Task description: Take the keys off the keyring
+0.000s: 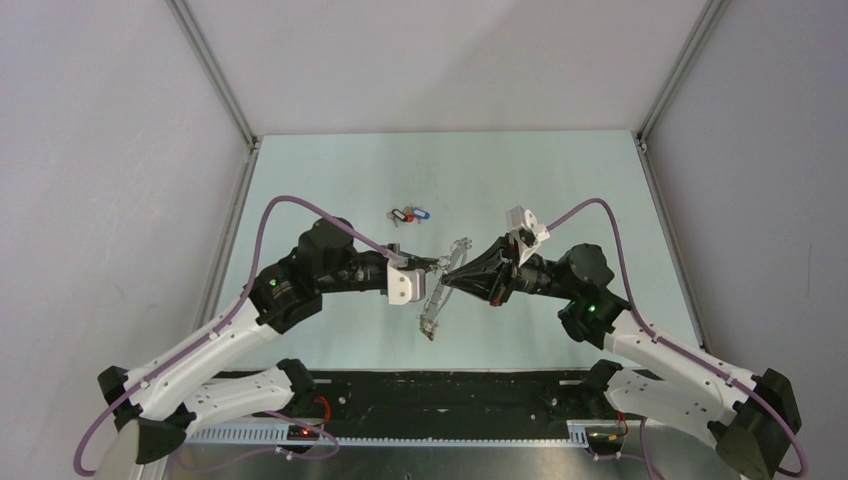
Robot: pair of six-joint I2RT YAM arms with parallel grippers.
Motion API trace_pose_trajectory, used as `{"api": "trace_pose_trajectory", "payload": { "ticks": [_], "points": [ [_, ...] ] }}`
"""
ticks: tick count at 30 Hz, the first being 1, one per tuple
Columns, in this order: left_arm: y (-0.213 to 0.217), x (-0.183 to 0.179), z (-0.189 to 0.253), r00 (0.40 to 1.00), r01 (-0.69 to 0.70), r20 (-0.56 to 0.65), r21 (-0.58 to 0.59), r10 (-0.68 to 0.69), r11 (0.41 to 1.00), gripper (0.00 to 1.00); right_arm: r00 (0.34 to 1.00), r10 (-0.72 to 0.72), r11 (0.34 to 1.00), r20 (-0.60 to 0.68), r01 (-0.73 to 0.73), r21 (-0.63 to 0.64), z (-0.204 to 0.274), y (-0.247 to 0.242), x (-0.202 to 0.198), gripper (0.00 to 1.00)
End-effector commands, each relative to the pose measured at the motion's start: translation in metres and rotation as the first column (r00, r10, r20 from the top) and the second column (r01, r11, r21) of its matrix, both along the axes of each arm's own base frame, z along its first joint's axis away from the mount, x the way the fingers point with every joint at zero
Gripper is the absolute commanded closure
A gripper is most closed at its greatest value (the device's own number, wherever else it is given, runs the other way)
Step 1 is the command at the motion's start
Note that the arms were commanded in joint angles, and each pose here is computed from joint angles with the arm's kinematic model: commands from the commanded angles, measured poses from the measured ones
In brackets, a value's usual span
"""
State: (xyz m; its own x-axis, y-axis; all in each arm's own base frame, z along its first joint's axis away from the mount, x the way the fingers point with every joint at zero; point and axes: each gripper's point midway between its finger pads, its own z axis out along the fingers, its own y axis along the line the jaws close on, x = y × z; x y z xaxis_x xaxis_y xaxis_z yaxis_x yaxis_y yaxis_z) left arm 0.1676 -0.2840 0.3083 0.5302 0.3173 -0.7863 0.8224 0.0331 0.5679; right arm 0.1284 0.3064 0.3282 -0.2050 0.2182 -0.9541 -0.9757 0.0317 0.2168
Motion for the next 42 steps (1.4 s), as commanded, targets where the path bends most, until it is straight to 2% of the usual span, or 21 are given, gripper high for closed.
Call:
{"api": "trace_pose_trajectory", "payload": {
  "ticks": [1,23,42],
  "points": [
    [0.002,0.007,0.028,0.996,-0.024,0.081,-0.068,0.03,0.997,1.0,0.996,-0.008,1.0,0.093,0.005,0.031,0.024,-0.008,-0.008,1.0],
    [-0.002,0.007,0.022,0.998,-0.007,0.065,-0.055,0.01,0.998,1.0,0.989,0.08,0.987,0.126,-0.096,0.127,0.048,-0.003,-0.02,1.0],
    [0.001,0.007,0.027,0.996,-0.018,0.081,-0.065,0.023,0.998,1.0,0.982,0.186,0.979,0.008,-0.186,0.079,0.027,0.014,-0.031,1.0]
  ]
}}
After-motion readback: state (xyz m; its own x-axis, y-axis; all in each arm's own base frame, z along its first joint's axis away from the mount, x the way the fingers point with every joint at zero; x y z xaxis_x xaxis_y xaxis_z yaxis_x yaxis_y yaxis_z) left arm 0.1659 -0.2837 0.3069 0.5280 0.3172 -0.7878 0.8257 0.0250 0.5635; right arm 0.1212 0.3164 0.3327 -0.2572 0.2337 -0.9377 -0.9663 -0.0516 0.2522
